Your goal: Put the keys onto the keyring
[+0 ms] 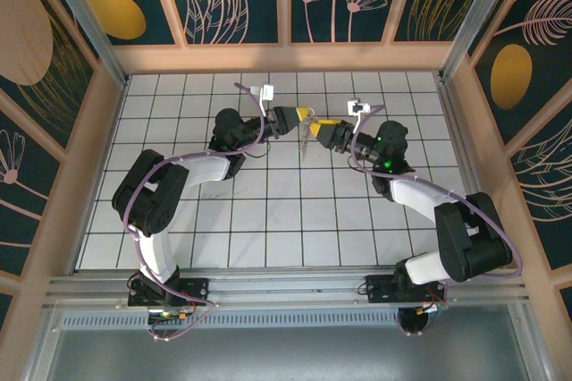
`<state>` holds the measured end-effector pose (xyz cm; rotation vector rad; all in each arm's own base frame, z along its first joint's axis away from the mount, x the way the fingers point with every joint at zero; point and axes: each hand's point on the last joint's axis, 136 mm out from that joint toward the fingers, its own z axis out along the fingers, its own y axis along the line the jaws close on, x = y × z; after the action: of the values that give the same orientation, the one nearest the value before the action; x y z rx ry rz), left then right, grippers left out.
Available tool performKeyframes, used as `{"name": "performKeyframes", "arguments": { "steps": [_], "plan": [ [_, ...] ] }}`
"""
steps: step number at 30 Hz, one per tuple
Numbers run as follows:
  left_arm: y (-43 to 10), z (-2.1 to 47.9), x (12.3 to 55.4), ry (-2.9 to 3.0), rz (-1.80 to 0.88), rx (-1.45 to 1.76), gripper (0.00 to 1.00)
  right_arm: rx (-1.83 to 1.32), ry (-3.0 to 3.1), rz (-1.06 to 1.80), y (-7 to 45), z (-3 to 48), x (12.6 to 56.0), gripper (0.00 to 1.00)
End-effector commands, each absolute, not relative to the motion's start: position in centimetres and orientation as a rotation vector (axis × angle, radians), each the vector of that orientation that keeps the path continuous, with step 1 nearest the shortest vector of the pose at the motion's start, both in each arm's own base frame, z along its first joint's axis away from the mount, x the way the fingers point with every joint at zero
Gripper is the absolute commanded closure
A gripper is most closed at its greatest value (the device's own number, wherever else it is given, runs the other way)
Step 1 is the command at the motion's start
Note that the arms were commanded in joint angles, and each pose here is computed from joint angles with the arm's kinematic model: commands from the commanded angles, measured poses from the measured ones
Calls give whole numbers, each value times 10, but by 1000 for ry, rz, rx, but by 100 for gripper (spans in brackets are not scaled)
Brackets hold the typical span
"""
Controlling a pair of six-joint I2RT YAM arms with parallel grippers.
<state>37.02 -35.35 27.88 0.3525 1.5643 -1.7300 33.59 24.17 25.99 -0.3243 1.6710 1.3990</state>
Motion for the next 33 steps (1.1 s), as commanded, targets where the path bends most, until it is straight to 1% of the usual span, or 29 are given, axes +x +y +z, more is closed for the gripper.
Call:
{"name": "performKeyframes", "arguments": {
  "steps": [1,3,8,11,13,15,18,20,22,23,27,33],
  "plan": [
    [-347,311,360,1457,-1736,386,100,-355,1648,1375,248,266,343,50],
    [-347,311,361,1457,-1734,385,100,-367,1657,1379,252,265,343,51],
    [-347,311,361,1459,-1727,377,100,-377,1682,1375,256,257,341,65],
    [-346,311,362,1460,-1722,371,100,-371,1692,1372,254,251,338,68],
    [-346,312,362,1456,-1719,372,100,-369,1694,1371,253,248,335,68],
    [-346,313,362,1455,-1717,373,100,-367,1697,1373,252,245,333,73],
    [-346,314,362,1455,-1715,375,100,-369,1699,1378,252,244,330,77],
    [-345,314,362,1454,-1714,375,100,-374,1699,1381,252,243,329,76],
    [-346,315,362,1454,-1713,380,100,-378,1696,1383,252,244,327,67],
    [-346,315,361,1455,-1714,379,100,-376,1695,1379,252,244,327,65],
    [-346,316,361,1454,-1713,382,100,-375,1688,1370,250,247,328,62],
    [-346,316,360,1456,-1717,389,100,-364,1647,1350,240,262,329,54]
  ]
}}
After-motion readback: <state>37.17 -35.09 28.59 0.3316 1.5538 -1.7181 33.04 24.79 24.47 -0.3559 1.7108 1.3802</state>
